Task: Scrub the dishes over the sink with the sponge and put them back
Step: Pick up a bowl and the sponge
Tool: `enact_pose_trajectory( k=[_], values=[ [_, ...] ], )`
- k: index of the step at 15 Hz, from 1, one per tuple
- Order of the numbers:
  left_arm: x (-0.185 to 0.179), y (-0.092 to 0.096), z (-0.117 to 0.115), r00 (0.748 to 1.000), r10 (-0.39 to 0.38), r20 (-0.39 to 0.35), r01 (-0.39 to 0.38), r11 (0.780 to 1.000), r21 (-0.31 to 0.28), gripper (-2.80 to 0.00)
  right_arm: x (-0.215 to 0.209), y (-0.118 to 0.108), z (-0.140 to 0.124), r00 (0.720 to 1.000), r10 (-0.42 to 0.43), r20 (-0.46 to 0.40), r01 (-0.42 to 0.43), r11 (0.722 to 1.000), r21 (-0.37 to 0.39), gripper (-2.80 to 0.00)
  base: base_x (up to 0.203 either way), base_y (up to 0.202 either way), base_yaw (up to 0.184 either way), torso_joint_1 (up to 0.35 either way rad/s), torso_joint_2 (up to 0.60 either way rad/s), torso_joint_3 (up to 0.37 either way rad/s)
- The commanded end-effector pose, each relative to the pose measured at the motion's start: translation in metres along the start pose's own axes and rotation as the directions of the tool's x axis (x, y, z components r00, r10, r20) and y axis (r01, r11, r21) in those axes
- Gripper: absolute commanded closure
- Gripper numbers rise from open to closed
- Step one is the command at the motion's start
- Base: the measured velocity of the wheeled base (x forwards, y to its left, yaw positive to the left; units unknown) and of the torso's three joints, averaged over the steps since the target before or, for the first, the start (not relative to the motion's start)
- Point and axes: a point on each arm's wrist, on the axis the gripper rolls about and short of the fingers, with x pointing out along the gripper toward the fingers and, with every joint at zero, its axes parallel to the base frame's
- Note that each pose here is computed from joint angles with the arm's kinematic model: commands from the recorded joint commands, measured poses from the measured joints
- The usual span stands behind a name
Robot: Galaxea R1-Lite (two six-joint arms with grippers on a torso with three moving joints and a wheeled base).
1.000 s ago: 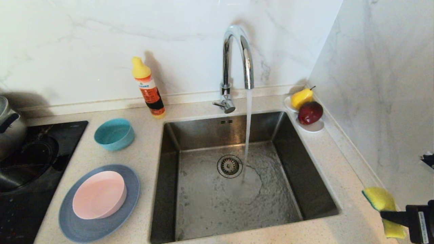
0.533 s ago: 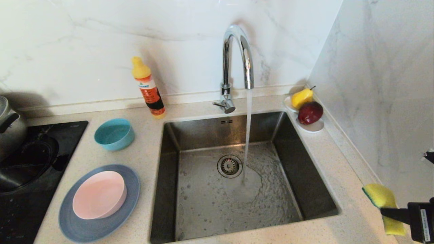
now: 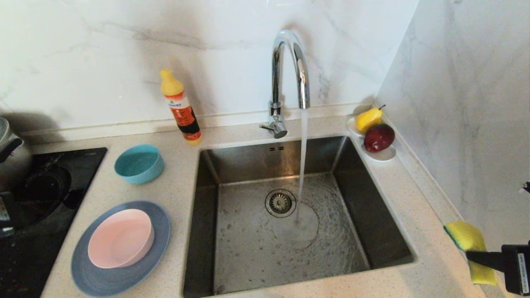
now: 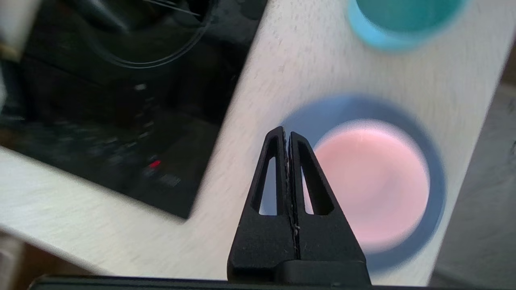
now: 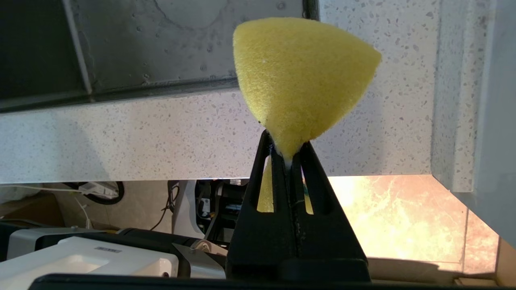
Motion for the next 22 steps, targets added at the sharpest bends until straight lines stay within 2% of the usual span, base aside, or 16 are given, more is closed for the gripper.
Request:
enact_pose_trajectory(
  k=[1,3,8,9,11,12,16,19,22],
  values=[
    [0.067,0.001,0.021,0.989,0.006,-0.146,-0.016,0.998,-0.067,0.0,-0.001,0.0,0.0,1.0,0.001,0.003,-0.001,1.0,0.002,0.0,0.0,0.0,0.0,0.0,0.0,0.0],
    [0.093,0.002,0.034,0.985,-0.032,-0.17,0.012,0.993,-0.115,0.0,0.0,0.0,0.0,1.0,0.004,0.001,-0.004,1.0,0.001,0.0,0.0,0.0,0.0,0.0,0.0,0.0],
    [0.134,-0.005,0.055,0.971,-0.145,-0.189,0.117,0.981,-0.153,0.0,0.001,0.0,-0.002,1.0,0.026,-0.013,-0.026,1.0,0.002,0.0,0.0,0.0,0.0,0.0,0.0,0.0],
    [0.14,-0.007,0.058,0.967,-0.168,-0.189,0.14,0.978,-0.156,-2.8,0.0,0.0,-0.001,1.0,0.027,-0.01,-0.027,1.0,0.002,0.0,0.0,0.0,0.0,0.0,0.0,0.0],
    [0.143,-0.01,0.065,0.945,-0.278,-0.175,0.248,0.953,-0.176,-2.8,0.0,0.0,-0.002,0.999,0.031,-0.009,-0.031,1.0,0.002,0.0,0.0,0.0,0.0,0.0,0.0,0.0],
    [0.145,-0.011,0.068,0.941,-0.293,-0.168,0.263,0.948,-0.178,-2.8,0.0,0.0,-0.002,0.999,0.034,-0.011,-0.034,0.999,0.002,0.0,0.0,0.0,0.0,0.0,0.0,0.0],
    [0.174,-0.014,0.069,0.937,-0.29,-0.194,0.256,0.949,-0.183,-2.8,0.001,0.0,-0.003,0.999,0.05,-0.021,-0.05,0.999,0.004,0.0,0.0,0.0,0.0,0.0,0.0,0.0],
    [0.203,-0.016,0.064,0.94,-0.254,-0.227,0.214,0.959,-0.186,-2.8,0.002,0.0,-0.003,0.998,0.051,-0.023,-0.051,0.999,0.004,0.0,0.0,0.0,0.0,0.0,0.0,0.0],
    [0.22,-0.024,0.06,0.934,-0.257,-0.247,0.215,0.959,-0.184,-2.8,0.002,0.0,-0.003,0.998,0.055,-0.025,-0.054,0.999,0.005,0.0,0.0,0.0,0.0,0.0,0.0,0.0]
  ],
)
